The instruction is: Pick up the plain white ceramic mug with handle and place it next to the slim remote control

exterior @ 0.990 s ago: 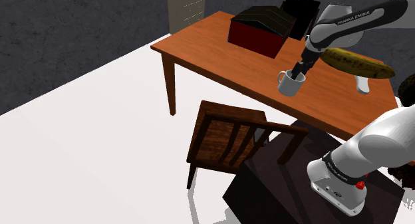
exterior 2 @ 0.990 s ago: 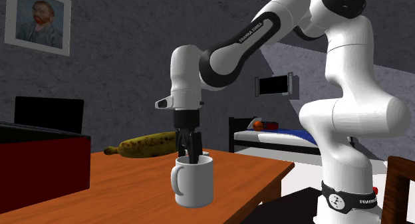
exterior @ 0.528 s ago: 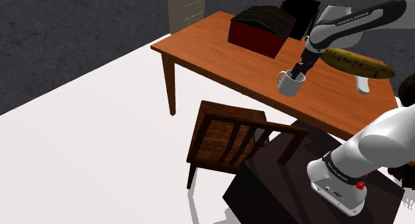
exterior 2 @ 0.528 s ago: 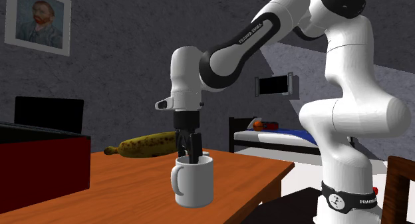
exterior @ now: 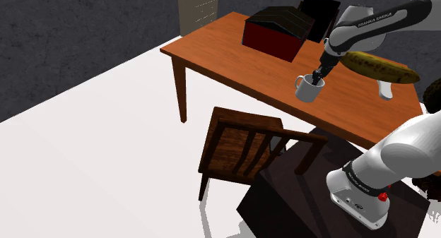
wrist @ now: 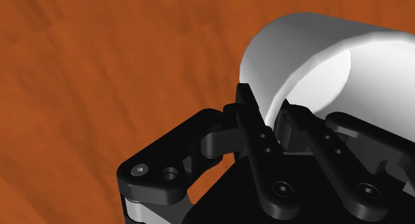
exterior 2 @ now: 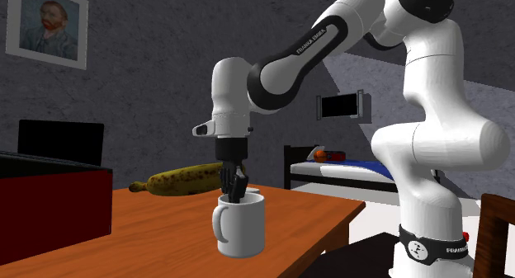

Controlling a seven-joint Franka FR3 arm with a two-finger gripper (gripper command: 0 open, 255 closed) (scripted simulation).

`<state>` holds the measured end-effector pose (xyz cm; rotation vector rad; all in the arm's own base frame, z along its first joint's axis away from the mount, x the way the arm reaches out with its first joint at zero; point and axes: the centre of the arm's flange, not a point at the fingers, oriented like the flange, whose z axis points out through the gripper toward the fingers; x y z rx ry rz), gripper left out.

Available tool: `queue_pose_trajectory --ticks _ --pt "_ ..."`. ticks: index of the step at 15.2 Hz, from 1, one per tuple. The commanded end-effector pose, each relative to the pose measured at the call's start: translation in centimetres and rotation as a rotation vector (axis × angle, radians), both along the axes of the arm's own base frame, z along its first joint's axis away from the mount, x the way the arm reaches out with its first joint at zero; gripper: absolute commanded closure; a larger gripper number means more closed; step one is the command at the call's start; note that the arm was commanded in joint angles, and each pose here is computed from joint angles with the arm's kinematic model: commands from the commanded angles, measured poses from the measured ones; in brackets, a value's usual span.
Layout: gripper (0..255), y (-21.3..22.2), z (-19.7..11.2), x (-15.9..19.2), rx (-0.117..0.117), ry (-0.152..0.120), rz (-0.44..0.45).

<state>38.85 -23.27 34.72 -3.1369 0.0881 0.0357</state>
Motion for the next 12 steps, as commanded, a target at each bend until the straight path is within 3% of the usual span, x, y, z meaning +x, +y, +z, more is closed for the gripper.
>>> queue_pose_trajectory --ticks 1,12 --pt "255 0.0 0.0 0.0 0.0 0.0 0.0" --pt "255 0.0 5.3 0.0 0.0 0.0 0.0"
